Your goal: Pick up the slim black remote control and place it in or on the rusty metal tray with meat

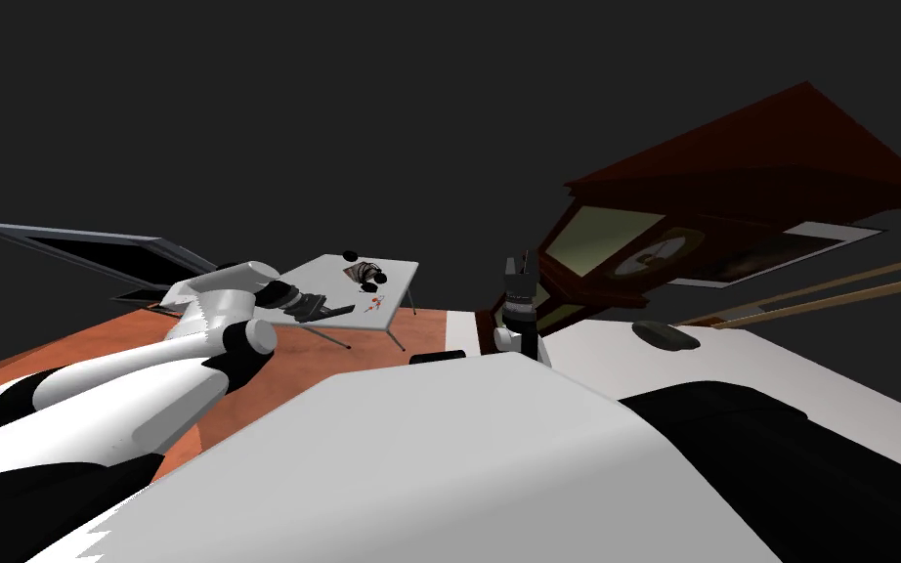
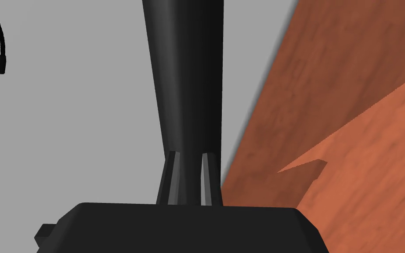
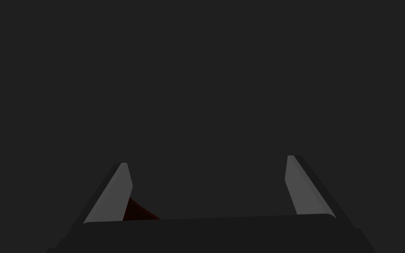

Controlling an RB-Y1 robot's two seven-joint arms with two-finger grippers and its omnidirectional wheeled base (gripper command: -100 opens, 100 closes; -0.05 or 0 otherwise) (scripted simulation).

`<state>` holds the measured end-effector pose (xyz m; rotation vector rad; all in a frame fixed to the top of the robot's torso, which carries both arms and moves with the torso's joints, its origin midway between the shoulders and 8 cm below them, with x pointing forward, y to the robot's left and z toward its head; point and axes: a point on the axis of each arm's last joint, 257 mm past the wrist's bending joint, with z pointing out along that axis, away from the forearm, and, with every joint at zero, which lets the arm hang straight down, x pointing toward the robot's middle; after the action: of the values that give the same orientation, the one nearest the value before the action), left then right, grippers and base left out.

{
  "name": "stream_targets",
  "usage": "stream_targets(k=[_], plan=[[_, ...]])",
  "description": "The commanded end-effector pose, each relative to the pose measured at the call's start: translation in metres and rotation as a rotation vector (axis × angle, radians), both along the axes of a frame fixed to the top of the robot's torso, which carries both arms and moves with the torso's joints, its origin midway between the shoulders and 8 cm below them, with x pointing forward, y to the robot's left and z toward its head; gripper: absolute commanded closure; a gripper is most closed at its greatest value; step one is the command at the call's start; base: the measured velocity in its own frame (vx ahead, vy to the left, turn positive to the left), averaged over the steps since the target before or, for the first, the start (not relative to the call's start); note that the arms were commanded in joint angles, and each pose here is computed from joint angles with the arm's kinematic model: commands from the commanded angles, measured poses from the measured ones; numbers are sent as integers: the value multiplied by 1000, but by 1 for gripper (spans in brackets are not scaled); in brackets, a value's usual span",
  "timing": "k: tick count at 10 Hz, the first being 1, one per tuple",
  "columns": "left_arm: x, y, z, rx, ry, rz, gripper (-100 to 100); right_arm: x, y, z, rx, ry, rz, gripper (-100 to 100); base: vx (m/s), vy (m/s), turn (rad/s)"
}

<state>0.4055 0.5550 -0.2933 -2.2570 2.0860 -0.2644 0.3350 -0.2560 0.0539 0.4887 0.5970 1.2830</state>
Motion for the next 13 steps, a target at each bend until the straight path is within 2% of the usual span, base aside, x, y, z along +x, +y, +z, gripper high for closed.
stream_targets(k=[1, 2, 4, 5, 6, 8, 10, 11, 13], plan=[[-13, 24, 3, 26, -9, -10, 100, 0, 0, 0, 0, 0, 0, 0, 284, -217, 64], [-13, 24, 3, 27, -9, -17, 100, 0, 0, 0, 0, 0, 0, 0, 221, -112, 32], [-30, 53, 10, 64, -19, -31, 100, 0, 0, 0, 0, 0, 0, 0, 223, -79, -9], [-32, 48, 4, 37, -7, -22, 100, 0, 0, 0, 0, 0, 0, 0, 199, -77, 18], [-37, 51, 2, 46, 0, -21, 100, 0, 0, 0, 0, 0, 0, 0, 68, -45, -5], [-30, 53, 10, 64, -19, -31, 100, 0, 0, 0, 0, 0, 0, 0, -27, -4, -4], [-45, 80, 17, 106, -26, -45, 100, 0, 0, 0, 0, 0, 0, 0, 184, -53, 9], [-45, 80, 17, 106, -26, -45, 100, 0, 0, 0, 0, 0, 0, 0, 229, -59, 31], [-58, 104, 26, 150, -31, -57, 100, 0, 0, 0, 0, 0, 0, 0, 248, -57, -32]])
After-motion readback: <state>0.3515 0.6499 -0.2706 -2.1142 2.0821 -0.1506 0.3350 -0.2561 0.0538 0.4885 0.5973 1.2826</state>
